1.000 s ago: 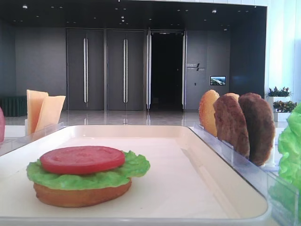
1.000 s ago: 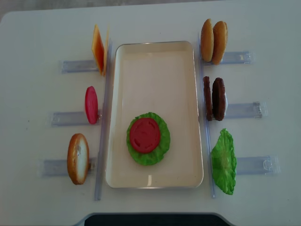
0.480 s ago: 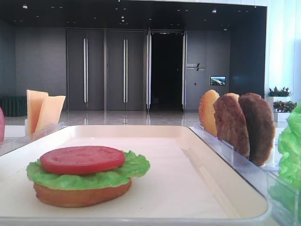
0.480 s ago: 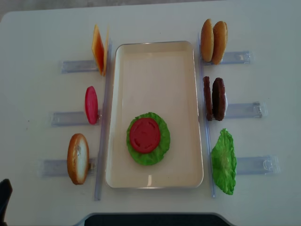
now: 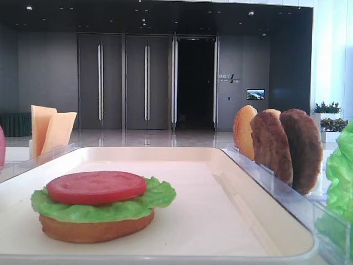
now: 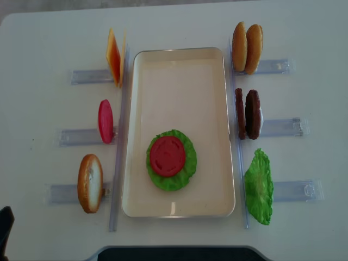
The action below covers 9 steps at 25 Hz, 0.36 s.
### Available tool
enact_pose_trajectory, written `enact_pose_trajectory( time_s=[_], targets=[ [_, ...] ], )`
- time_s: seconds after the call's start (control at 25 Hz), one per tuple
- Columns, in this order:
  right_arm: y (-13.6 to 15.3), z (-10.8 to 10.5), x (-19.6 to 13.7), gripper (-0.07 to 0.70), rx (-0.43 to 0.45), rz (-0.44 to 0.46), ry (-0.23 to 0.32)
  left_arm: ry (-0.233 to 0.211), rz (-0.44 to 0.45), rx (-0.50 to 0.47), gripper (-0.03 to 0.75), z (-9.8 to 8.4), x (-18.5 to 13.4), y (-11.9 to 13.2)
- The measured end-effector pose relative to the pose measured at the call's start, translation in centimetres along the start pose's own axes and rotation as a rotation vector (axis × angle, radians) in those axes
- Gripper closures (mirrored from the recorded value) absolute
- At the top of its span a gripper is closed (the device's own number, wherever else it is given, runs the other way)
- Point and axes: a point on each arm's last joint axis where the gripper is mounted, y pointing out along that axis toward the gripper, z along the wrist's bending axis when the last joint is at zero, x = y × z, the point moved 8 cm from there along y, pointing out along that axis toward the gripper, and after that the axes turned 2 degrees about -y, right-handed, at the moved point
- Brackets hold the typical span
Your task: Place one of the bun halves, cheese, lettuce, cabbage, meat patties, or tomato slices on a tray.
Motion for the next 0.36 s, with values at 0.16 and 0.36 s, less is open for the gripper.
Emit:
enact_pose_trajectory(
  time_s=[0.16, 0.36],
  targets=[
    [0.00, 0.00, 0.00, 0.118, 0.000, 0.000, 0.000, 0.000, 0.000, 0.000, 0.279, 0.00, 0.00, 0.00],
    [0.00, 0.00, 0.00, 0.118, 0.000, 0.000, 0.000, 0.000, 0.000, 0.000, 0.279, 0.00, 0.00, 0.00]
  ],
)
